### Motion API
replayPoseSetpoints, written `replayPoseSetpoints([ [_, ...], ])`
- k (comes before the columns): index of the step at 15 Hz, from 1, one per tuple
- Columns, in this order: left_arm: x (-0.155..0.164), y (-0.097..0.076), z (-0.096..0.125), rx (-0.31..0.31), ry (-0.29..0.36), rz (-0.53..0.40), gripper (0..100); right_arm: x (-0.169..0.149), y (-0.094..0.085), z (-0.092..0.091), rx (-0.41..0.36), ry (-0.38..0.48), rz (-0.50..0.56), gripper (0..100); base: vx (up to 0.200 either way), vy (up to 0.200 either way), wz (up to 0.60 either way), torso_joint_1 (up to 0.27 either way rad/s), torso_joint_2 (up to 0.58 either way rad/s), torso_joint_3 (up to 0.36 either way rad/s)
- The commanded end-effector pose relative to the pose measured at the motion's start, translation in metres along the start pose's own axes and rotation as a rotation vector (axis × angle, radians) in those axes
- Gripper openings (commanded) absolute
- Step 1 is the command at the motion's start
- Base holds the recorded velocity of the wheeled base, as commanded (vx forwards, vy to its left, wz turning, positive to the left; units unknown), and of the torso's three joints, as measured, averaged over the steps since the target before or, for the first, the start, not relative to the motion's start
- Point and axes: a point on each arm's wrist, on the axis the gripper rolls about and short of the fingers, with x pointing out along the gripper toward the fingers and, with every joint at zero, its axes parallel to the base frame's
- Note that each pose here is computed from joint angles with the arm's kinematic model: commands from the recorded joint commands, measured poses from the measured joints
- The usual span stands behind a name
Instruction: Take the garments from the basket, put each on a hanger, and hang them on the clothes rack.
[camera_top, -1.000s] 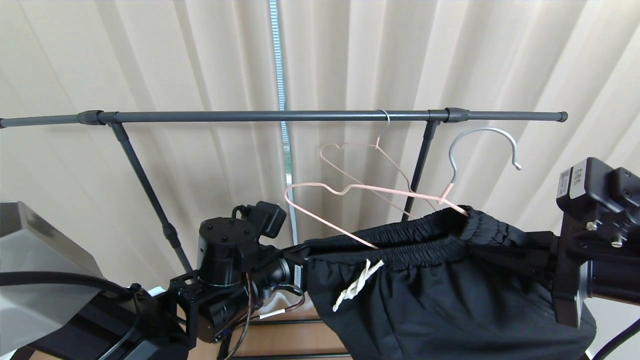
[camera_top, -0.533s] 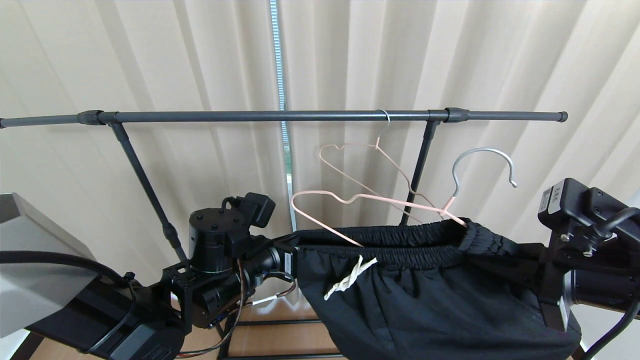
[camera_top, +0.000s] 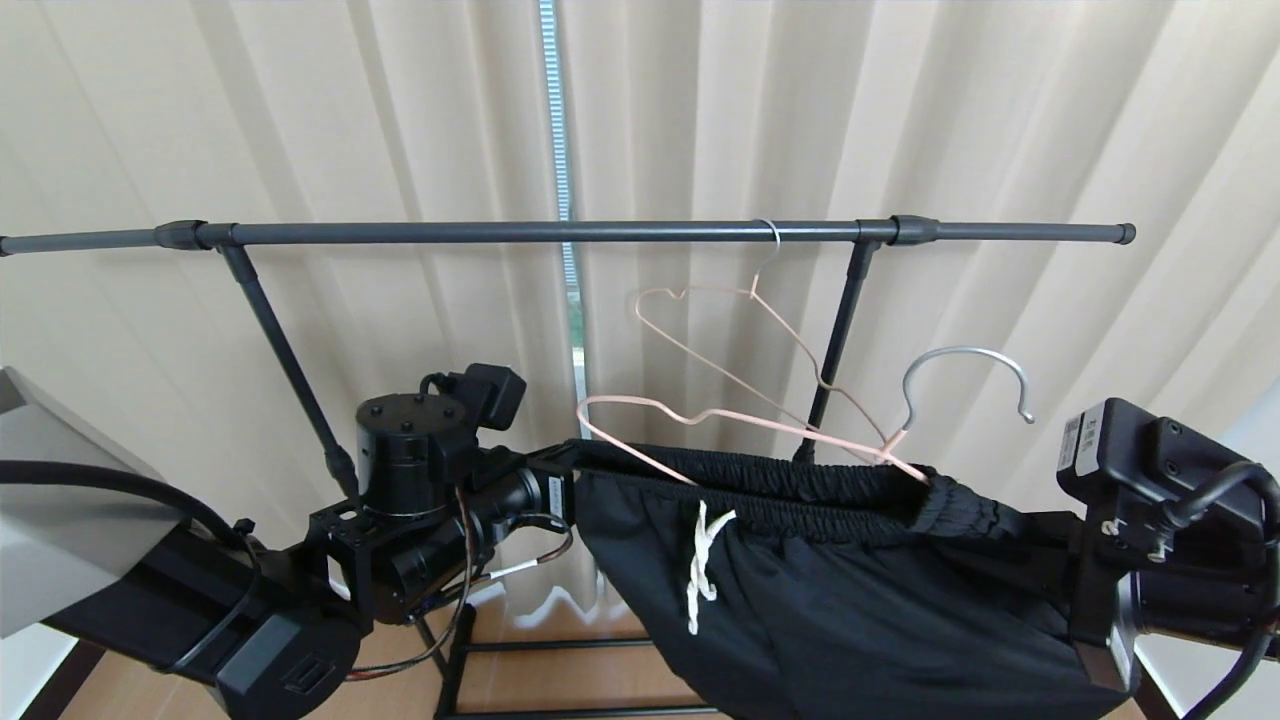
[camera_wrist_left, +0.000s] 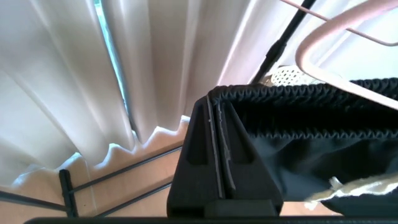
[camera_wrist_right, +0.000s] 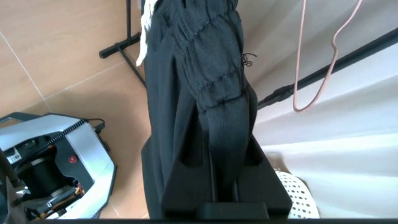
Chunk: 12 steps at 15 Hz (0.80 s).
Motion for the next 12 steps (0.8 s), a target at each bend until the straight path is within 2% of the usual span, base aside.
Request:
replayPoseSetpoints([
  [1,0.001,0.004,0.003,-0.005,-0.010,0.010,0,0.008,0.003,-0.005,-0.003,0.033,0.027,0,0.000,0.000,0.00,0.000,0.00,0.000],
  [7,-0.003,0.003,0.008,-0.001,-0.027,0.010,0,0.026,0.006,-0.011,-0.010,0.100,0.068,0,0.000,0.000,0.00,0.000,0.00,0.000],
  [12,-0.008,0.006,0.014,0.010,-0.047,0.017,0,0.034,0.010,-0.015,-0.030,0.157,0.049,0,0.000,0.000,0.00,0.000,0.00,0.000],
])
